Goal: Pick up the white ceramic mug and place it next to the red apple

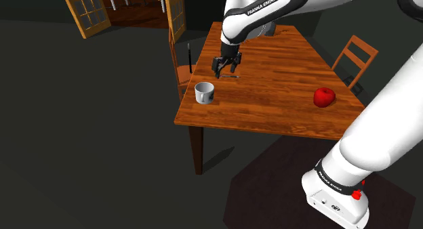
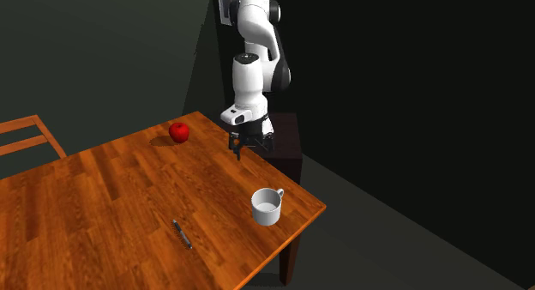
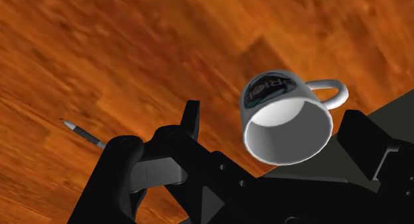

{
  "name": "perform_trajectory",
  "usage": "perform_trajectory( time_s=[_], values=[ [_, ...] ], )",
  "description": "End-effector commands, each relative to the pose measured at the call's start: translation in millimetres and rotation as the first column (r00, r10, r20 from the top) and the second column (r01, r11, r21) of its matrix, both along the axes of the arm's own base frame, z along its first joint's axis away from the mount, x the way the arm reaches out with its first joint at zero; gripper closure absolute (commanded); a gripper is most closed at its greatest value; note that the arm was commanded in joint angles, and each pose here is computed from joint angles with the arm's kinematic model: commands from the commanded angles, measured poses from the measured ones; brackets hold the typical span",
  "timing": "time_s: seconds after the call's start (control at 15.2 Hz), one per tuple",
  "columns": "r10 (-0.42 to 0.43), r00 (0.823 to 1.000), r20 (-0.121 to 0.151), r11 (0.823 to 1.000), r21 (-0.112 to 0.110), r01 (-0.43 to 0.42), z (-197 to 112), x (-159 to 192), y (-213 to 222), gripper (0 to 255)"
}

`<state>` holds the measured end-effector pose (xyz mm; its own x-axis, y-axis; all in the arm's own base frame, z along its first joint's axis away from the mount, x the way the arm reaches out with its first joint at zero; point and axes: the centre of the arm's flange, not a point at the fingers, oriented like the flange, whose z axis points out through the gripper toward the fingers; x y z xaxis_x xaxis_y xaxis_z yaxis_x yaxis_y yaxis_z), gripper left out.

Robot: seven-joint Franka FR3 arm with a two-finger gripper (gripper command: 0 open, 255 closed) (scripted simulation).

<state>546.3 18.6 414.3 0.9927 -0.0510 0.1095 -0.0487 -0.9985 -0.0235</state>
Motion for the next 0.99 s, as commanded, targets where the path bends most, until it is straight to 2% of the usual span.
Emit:
perform_trajectory(
  time_s=[0.0,0.46,0.92],
  values=[
    [-0.009,1.000,-0.003,1.000,0.007,0.009,-21.9,20.9,0.3,0],
    [-0.038,0.999,-0.015,0.999,0.029,0.038,-87.8,87.2,-1.3,0],
    [-0.038,0.999,-0.016,0.999,0.030,0.039,-121.1,92.0,0.0,0]
  ],
)
